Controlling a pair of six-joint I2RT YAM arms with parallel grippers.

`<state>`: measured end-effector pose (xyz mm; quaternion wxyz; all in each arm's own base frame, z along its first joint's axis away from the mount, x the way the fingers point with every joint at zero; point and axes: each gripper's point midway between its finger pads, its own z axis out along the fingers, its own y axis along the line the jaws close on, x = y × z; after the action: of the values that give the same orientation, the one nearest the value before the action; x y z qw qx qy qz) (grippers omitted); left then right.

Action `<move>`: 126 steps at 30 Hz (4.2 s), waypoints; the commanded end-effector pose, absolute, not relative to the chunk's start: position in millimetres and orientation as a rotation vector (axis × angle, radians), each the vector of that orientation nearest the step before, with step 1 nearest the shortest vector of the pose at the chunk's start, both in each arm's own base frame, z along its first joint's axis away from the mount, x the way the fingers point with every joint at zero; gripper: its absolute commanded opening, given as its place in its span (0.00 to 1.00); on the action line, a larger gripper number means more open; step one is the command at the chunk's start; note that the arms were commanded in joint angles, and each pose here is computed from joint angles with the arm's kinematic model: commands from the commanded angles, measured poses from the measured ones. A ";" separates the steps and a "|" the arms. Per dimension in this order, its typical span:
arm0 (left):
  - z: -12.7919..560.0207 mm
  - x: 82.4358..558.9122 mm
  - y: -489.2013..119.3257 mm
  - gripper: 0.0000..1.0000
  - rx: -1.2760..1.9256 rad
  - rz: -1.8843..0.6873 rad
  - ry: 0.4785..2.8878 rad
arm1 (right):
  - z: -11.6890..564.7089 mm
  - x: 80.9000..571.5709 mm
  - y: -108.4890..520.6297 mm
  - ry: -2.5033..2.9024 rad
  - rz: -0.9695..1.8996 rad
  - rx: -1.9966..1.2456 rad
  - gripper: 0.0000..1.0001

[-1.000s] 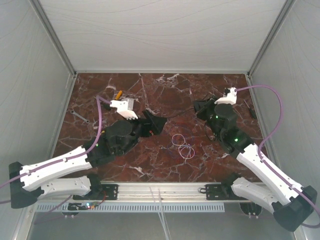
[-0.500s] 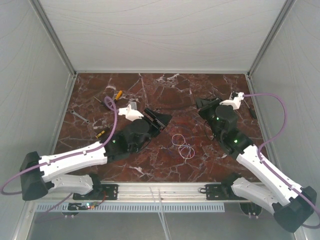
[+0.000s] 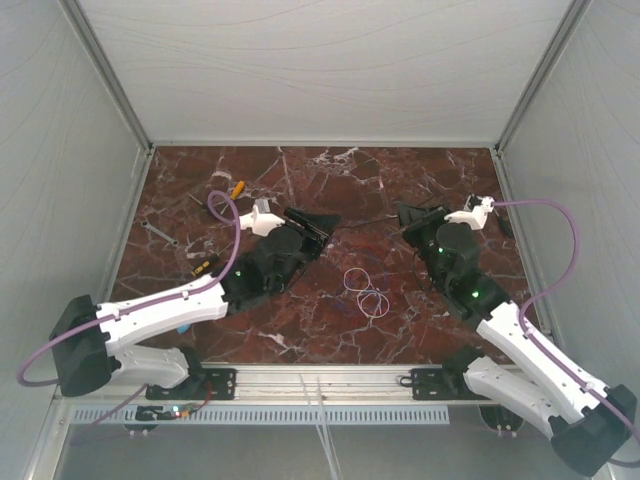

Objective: Zip-tie the wires
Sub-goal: Pick up the ribbon at the center of the board.

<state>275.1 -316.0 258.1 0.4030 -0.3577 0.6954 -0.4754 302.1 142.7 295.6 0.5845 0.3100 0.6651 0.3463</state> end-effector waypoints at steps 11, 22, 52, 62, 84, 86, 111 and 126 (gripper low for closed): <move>281.6 294.5 -322.8 0.09 -0.939 -1.252 1.639 | 304.4 298.1 134.9 1.482 0.834 0.739 0.00; 277.3 300.2 -318.2 0.00 -0.932 -1.211 1.646 | 289.4 292.5 145.4 1.525 0.861 0.663 0.00; 291.4 205.2 -283.9 0.00 0.959 -1.641 1.657 | 298.4 177.2 227.8 1.605 1.114 -0.522 0.81; 303.2 179.4 -284.9 0.00 1.102 -1.764 1.544 | 300.4 145.3 251.8 1.552 1.348 -0.707 0.71; 316.4 175.2 -315.4 0.00 1.043 -1.759 1.516 | 284.4 141.6 297.1 1.573 1.418 -0.731 0.00; 318.5 176.9 -319.1 0.07 1.010 -1.757 1.519 | 283.9 142.2 297.3 1.568 1.414 -0.718 0.00; 295.0 156.8 -341.7 0.35 0.818 -1.732 1.550 | 335.9 190.6 262.5 1.439 1.320 -0.201 0.00; 296.0 144.8 -345.7 0.00 0.883 -1.772 1.618 | 339.0 184.3 254.3 1.419 1.181 -0.384 0.49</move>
<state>153.9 -344.8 266.6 0.2813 0.2943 0.6373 -0.6543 187.4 262.6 316.9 0.5476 -0.1160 0.6319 0.5361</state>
